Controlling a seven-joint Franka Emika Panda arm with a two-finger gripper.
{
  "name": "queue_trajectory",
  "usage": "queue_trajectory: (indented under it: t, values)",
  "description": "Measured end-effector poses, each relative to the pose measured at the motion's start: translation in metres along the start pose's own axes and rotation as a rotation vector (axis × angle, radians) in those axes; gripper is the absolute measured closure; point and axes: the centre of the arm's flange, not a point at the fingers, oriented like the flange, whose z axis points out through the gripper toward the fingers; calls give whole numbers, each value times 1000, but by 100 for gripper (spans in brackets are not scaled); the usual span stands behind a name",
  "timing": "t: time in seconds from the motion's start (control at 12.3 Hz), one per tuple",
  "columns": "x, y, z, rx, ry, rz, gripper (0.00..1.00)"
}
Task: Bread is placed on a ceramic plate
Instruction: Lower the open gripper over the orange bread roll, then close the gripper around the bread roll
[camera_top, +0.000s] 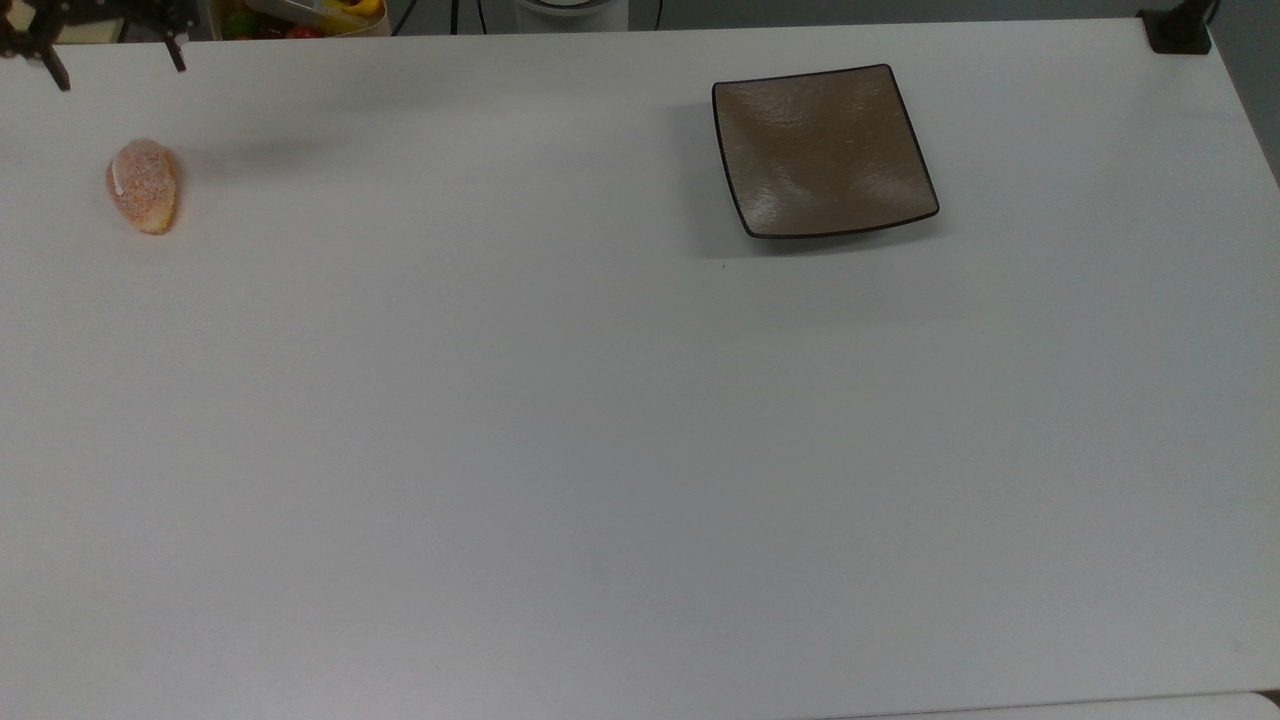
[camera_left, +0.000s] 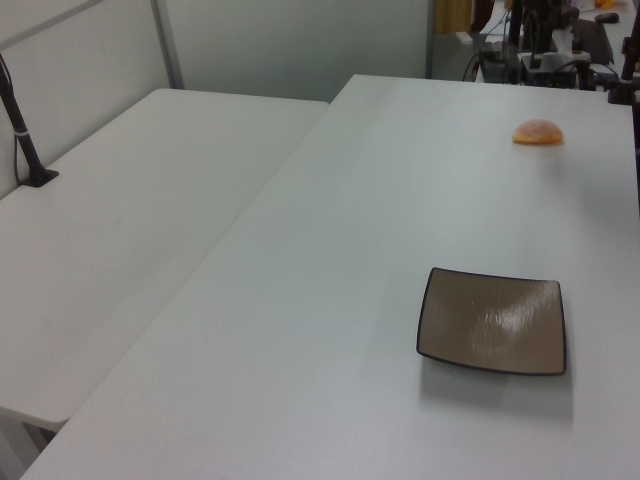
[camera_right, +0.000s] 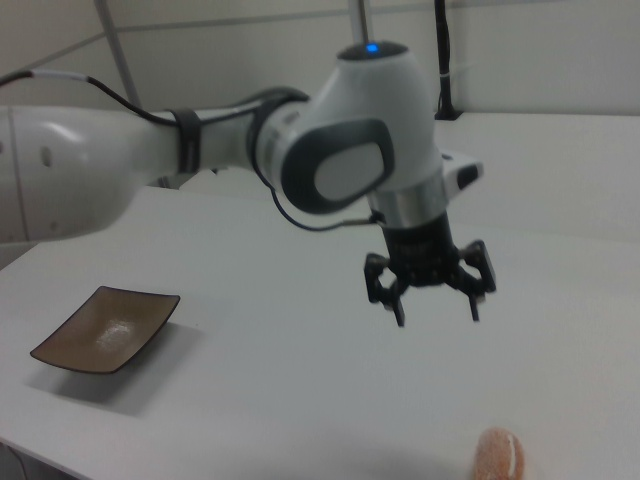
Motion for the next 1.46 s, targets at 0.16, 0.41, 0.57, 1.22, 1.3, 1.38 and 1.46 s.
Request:
queue_trajectory:
  t: [0.16, 0.41, 0.57, 1.22, 1.3, 1.38, 1.46]
  values:
    - [-5, 10, 38, 4, -22, 1, 0]
    - [-7, 22, 86, 9, -54, 2, 0]
    - [-6, 25, 118, 1, -64, 3, 0]
    - [-28, 28, 191, -22, -76, 21, 0]
    - [-30, 28, 194, -24, -76, 23, 0]
    - [-32, 28, 197, -22, -78, 27, 0]
    - [-34, 29, 198, -22, -82, 26, 0]
